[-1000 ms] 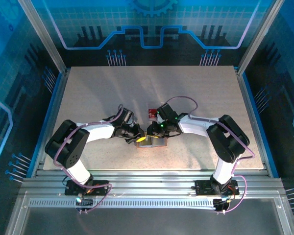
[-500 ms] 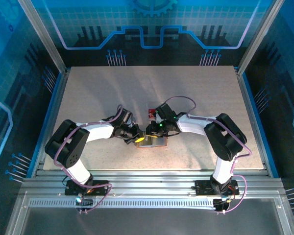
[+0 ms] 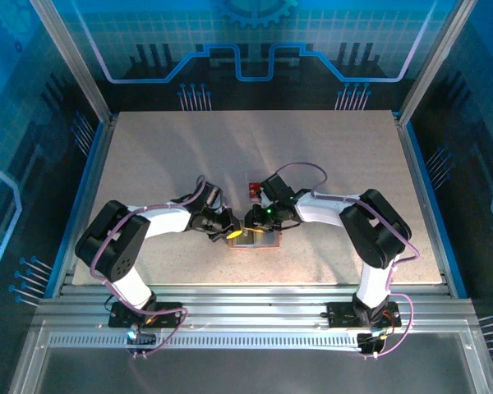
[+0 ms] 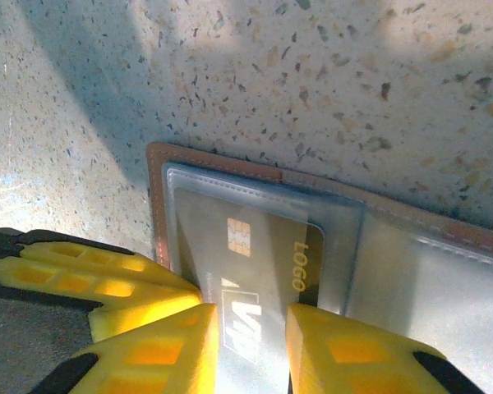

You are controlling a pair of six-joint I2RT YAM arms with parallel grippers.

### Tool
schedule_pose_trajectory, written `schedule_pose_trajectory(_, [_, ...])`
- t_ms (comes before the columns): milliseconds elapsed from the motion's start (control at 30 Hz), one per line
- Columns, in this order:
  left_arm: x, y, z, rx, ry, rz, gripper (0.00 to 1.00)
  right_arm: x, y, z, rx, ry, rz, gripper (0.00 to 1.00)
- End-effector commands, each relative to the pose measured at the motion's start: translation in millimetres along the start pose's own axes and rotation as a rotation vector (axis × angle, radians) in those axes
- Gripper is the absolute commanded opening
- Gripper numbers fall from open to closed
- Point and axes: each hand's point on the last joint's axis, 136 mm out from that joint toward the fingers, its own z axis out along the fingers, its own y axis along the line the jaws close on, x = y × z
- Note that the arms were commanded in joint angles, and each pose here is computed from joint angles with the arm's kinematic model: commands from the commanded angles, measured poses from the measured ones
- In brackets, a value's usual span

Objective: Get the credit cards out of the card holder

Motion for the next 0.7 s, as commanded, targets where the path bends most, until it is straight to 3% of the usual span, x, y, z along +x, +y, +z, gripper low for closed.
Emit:
schedule_pose_trajectory(0, [3,14,1,-0.040,0.012,-0.011,0.10,5,-2,0,0.044,0.012,-0.014,0.29])
schedule_pose_trajectory(667, [0,12,2,-0.042,0.010,-0.012,0.10,4,-4,-12,0.111,-0.007,-0.051,0.30])
